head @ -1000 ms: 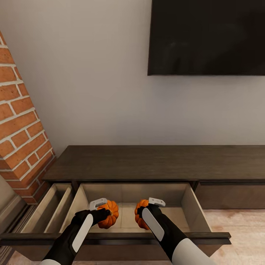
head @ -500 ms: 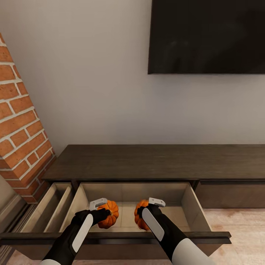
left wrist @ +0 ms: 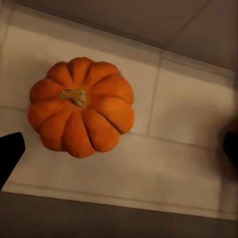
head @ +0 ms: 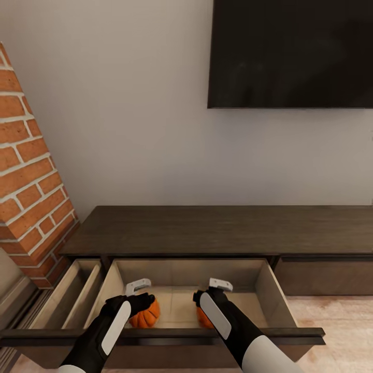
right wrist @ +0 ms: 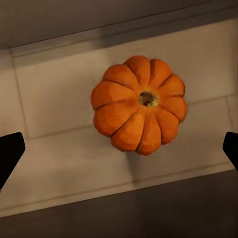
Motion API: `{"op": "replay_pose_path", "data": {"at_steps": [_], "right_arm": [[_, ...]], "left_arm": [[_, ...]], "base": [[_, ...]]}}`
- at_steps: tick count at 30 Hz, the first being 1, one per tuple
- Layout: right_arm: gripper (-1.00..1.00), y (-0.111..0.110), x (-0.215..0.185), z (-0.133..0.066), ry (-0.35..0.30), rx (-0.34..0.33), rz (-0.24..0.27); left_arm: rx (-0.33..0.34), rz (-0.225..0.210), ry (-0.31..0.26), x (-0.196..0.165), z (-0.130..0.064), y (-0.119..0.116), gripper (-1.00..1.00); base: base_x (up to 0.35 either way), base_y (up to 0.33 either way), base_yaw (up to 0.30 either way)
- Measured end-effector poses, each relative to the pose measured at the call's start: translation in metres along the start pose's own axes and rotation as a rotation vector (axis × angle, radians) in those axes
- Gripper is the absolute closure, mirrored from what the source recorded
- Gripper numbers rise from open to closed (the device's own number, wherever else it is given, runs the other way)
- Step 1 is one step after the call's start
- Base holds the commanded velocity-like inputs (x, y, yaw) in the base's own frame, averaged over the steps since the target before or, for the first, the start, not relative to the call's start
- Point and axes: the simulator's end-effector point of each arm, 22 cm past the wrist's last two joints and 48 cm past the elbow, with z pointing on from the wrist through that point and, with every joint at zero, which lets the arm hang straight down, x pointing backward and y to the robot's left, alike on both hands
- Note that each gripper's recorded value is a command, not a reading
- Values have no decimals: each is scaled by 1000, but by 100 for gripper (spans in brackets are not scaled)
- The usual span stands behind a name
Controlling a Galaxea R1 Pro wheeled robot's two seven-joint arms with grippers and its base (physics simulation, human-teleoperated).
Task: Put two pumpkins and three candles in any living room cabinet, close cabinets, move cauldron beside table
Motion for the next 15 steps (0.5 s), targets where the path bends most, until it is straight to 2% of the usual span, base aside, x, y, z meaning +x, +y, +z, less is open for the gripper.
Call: {"op": "replay_pose_path", "data": {"at_steps": [10, 15], "right_arm": [[-100, 2, -15, -17, -39, -9, 4], [-100, 3, -23, -25, -39, -9, 6]], "left_arm": [[23, 10, -48, -28, -19, -13, -100], [24, 19, -29, -36, -28, -16, -100]], "base": [[0, 0, 0], [-136, 0, 0]]}}
